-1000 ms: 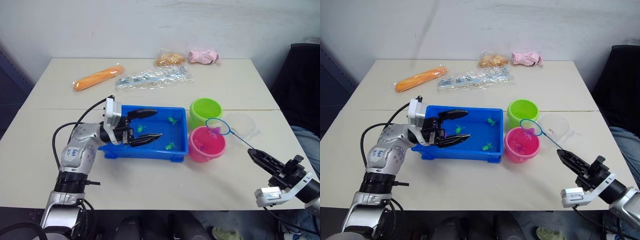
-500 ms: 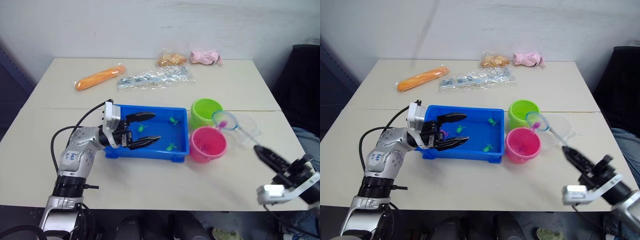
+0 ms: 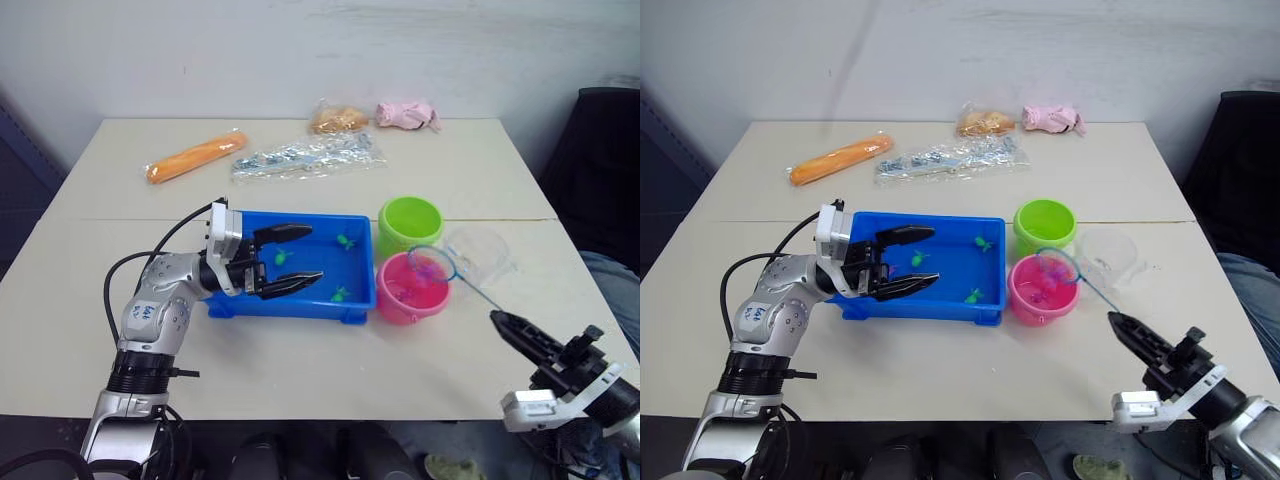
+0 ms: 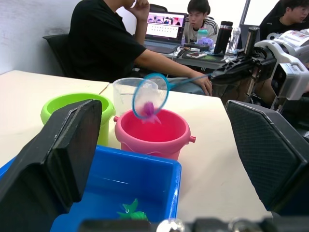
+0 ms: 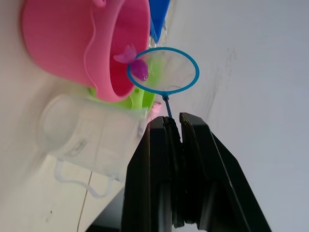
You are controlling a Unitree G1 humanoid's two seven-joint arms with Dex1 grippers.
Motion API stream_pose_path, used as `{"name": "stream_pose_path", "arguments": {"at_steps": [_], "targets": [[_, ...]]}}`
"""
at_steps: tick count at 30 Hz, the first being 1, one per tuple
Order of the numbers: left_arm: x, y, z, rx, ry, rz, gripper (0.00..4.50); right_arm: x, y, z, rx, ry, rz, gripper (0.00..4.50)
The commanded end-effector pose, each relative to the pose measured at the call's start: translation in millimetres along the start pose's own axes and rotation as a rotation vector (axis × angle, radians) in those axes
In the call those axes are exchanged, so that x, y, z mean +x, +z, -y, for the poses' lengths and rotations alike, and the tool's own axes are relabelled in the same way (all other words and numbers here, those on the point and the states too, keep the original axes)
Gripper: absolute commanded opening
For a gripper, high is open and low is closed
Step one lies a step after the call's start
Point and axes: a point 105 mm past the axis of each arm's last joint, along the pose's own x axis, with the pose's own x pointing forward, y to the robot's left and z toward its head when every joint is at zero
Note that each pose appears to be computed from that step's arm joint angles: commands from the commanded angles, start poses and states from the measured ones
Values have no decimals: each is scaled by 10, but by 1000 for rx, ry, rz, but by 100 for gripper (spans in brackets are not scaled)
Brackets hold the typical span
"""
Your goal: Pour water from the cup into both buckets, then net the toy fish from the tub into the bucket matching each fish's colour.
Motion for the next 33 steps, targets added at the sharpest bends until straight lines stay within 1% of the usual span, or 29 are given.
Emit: {"name": "stream_pose_path", "arguments": {"at_steps": [1,3,5,7,10,12,15,18,20,24,29,31,33], "targets": [[6,96,-23,41,3,22,444,5,-35,84,-17,-32,-14,0],[4,76,-9,43,-7,10,444,4,2,69,-11,-26,0,0],[1,81,-12,40,2,19,444,9,-59,84,-21,-31,-20,0],[3,71,-6,37,0,20,444,36,-64,74,-28,-27,-9,0],[17,53,-1,34,-6,20,444,88,-51,-93,8,40,-4,0],[32,47,3,34,-9,22,444,111,-72,-137,25,50,-18,0],[37,47,2,34,-10,25,444,156,-115,-61,40,21,-42,0],[42,39,6,35,-10,28,444,176,-82,7,43,4,-30,0],[45,35,6,36,-7,32,444,154,-116,8,57,7,-55,0],[52,27,6,36,-7,36,444,128,-147,-63,58,40,-71,0],[66,24,3,37,-5,44,444,184,-134,-111,105,54,-67,0],[69,26,-2,39,-3,45,444,158,-159,-210,120,94,-90,0],[68,25,-7,41,0,45,444,162,-144,-205,106,90,-78,0]]}}
